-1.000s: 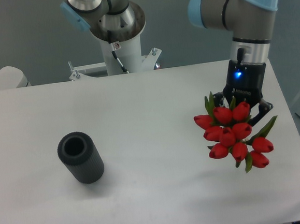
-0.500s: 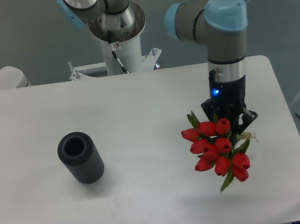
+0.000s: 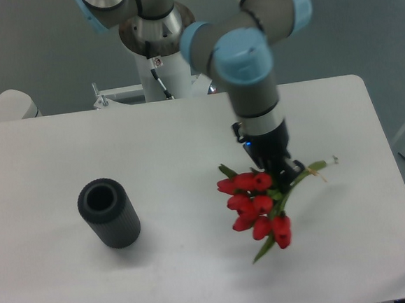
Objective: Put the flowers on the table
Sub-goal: 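Lower the held red tulips down onto the table surface, then open the gripper to release the tulips and lift away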
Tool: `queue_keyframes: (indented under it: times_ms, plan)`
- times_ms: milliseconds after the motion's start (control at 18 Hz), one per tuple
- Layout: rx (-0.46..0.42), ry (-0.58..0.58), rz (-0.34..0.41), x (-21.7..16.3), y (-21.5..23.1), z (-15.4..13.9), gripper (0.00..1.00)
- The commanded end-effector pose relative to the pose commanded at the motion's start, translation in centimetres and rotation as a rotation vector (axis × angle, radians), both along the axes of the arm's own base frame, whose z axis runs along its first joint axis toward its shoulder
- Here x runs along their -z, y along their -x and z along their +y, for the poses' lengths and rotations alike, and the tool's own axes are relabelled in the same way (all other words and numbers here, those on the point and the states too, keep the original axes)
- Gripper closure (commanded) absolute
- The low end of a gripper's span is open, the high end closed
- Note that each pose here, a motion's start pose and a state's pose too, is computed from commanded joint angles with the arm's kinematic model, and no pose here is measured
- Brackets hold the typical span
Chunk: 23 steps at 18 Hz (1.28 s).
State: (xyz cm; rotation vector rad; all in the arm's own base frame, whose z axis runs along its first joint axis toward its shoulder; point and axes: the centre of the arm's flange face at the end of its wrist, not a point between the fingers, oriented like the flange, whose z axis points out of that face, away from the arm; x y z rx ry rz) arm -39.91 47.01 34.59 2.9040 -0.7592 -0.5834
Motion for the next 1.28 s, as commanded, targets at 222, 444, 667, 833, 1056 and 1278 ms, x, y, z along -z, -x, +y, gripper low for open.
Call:
queue_keyframes:
  times_ms: [222,444,667,833,1056,1278]
  plan:
    - [-0.020,0.014,-0.027,2.0,-0.5,0.4,0.74]
    - [-0.068,0.066,-0.033,5.4,-0.4,1.6,0.74]
    - [-0.069,0.124,-0.046,8.6,-0.6,2.3,0.74]
    - [-0.079,0.150,-0.033,9.9,-1.2,3.3,0.74]
    - [-0.067,0.161,-0.043,11.0,-1.5,3.7,0.74]
    - [-0.060,0.162,-0.044,11.2,-1.5,3.9,0.56]
